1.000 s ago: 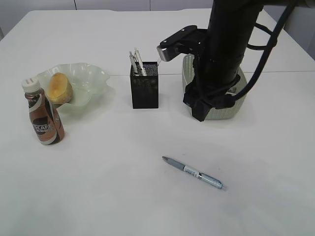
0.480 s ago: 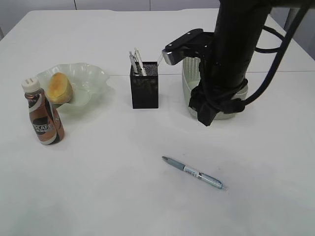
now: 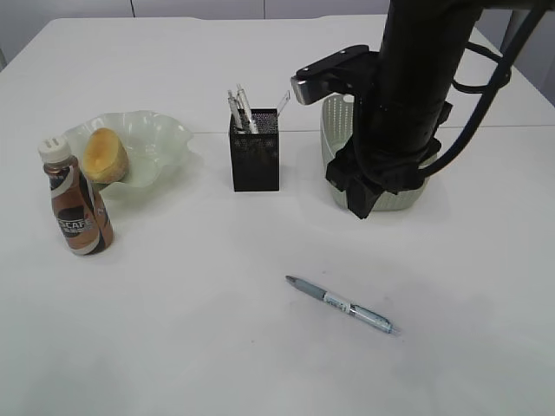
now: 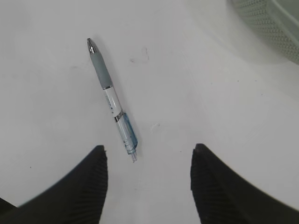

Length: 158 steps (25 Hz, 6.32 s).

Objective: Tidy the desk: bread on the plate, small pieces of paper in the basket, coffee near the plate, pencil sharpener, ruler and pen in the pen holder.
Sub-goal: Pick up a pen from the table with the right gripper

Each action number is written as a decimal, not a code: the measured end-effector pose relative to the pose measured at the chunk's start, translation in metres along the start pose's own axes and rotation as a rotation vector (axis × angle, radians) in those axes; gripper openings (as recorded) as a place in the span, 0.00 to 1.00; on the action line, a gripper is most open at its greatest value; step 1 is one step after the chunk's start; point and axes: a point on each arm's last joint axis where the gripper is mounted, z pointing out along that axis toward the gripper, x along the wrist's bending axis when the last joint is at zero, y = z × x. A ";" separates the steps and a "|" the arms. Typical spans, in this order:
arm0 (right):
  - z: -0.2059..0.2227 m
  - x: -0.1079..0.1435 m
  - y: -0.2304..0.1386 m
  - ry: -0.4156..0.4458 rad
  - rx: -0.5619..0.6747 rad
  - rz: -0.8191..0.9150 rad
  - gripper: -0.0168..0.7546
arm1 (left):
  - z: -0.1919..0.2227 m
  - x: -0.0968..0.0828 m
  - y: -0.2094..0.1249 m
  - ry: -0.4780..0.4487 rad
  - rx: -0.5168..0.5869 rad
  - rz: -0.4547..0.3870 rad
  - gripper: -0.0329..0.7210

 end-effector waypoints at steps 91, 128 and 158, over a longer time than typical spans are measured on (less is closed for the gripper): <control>0.108 0.018 -0.035 0.135 0.160 -0.224 0.56 | 0.000 -0.003 0.000 -0.030 0.005 0.000 0.47; 0.142 0.017 -0.033 0.134 0.200 -0.257 0.56 | 0.000 -0.003 0.000 -0.030 0.005 0.000 0.47; 0.145 0.017 -0.029 0.145 0.210 -0.246 0.16 | 0.000 -0.003 0.000 -0.030 0.005 0.000 0.47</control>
